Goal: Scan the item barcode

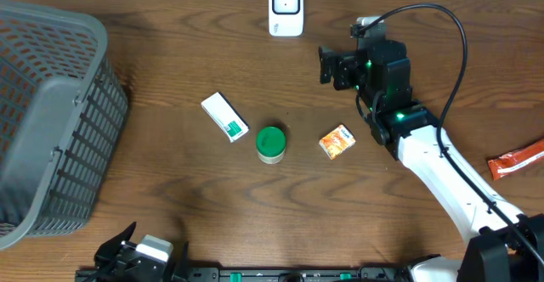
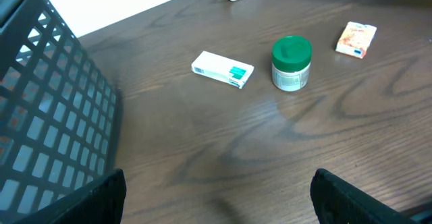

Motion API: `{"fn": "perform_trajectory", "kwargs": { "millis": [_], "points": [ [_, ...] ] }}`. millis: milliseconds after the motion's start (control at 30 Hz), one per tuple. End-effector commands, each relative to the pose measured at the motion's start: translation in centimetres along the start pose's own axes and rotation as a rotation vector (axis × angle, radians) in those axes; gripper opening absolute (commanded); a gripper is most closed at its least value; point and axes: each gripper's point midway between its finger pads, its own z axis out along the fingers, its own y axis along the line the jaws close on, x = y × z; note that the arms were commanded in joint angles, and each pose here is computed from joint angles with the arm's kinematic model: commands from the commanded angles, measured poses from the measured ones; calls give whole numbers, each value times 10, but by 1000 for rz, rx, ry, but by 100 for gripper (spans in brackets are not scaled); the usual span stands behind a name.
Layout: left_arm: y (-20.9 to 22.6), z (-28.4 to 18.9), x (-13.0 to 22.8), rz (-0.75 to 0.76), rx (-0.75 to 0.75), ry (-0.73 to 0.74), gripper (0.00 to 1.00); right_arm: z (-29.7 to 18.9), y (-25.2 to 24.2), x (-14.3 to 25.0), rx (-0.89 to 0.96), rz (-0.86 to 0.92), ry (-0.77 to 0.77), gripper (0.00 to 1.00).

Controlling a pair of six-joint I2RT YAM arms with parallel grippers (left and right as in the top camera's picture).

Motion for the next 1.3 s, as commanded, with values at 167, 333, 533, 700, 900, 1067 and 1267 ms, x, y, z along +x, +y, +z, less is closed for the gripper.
{"fn": "perform_trajectory", "kwargs": {
  "millis": [167, 333, 533, 700, 900, 1067, 1267],
  "points": [
    [-2, -2, -2, 7, 6, -16, 86, -48, 42, 126, -236, 106, 582, 99],
    [-2, -2, -2, 7, 6, -16, 86, -60, 30, 148, -190, 47, 675, 99],
    [-2, -2, -2, 7, 6, -17, 86, -56, 15, 148, -108, -1, 660, 99],
    [-2, -2, -2, 7, 5, -17, 86, -49, 1, 156, -54, -73, 679, 99],
    [-2, -2, -2, 7, 6, -16, 86, -34, -15, 185, -9, -162, 763, 99],
    [-2, -2, -2, 7, 6, -17, 86, -16, -15, 210, -29, -218, 812, 99],
    [-2, -2, -2, 7, 5, -17, 86, -4, -20, 225, -10, -293, 833, 99]
  ]
}}
